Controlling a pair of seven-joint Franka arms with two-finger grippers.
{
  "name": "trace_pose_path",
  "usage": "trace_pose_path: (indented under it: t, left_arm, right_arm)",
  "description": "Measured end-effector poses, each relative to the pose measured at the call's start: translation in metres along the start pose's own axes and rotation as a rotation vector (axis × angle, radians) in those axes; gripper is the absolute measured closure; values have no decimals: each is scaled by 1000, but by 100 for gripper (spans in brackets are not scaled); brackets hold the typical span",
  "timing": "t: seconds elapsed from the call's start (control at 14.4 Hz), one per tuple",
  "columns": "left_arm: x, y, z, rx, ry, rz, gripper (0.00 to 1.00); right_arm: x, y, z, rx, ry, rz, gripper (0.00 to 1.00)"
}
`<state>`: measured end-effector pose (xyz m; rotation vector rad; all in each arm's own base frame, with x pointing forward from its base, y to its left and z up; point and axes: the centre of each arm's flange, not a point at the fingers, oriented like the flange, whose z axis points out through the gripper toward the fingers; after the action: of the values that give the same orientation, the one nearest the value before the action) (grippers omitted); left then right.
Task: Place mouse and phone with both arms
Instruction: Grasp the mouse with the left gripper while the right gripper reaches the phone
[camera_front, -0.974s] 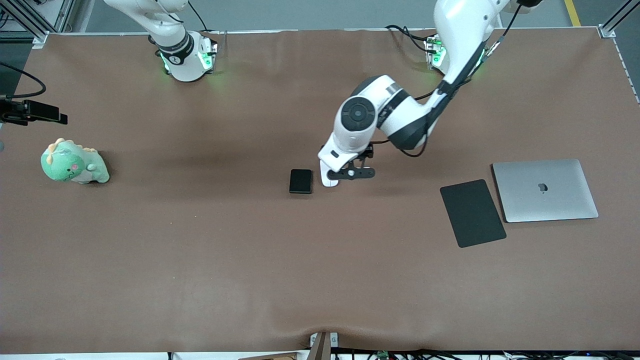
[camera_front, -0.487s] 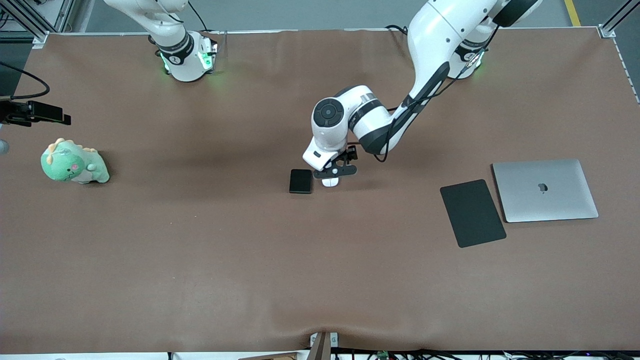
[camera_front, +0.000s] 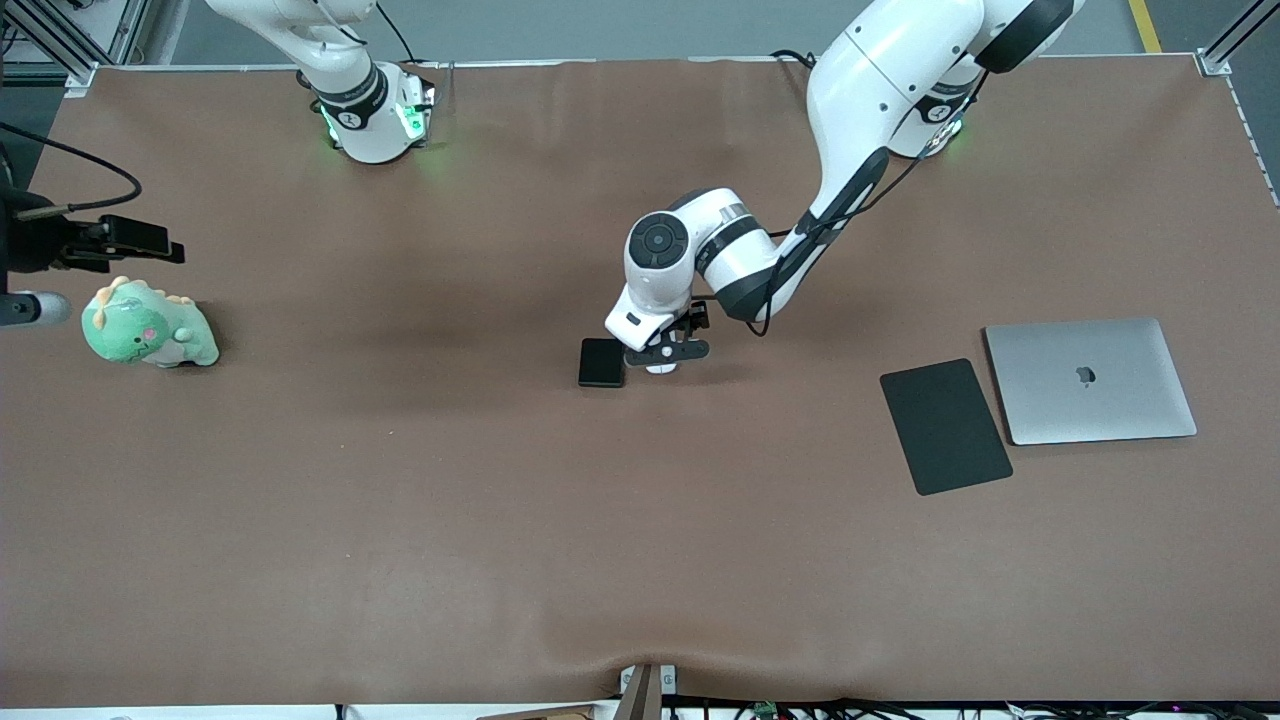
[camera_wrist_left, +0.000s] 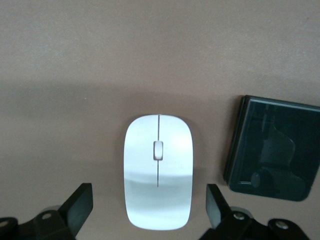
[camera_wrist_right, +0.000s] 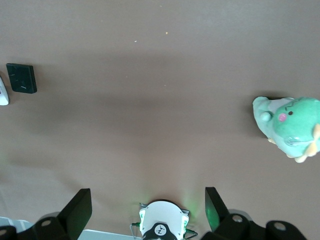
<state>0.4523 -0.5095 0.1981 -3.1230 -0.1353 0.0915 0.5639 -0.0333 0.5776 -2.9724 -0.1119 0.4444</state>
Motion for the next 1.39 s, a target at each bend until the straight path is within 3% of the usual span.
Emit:
trace_pose_path:
  t: [0.42, 0.49, 0.7, 0.97, 1.39]
  left_arm:
    - [0, 2, 23, 25, 7, 22, 0]
    - [1, 2, 24, 25, 8, 22, 6]
    - [2, 2, 22, 23, 12, 22, 39]
    - [6, 1, 21, 22, 17, 18, 39]
    - [17, -1, 14, 12, 30, 2, 39]
  right_arm:
    - [13, -40, 10, -9, -4, -57, 0]
    - [16, -50, 11, -15, 3, -69, 0]
    - [32, -77, 26, -29, 8, -101, 0]
    - [54, -119, 53, -49, 1, -88, 0]
    - [72, -199, 87, -77, 32, -107, 0]
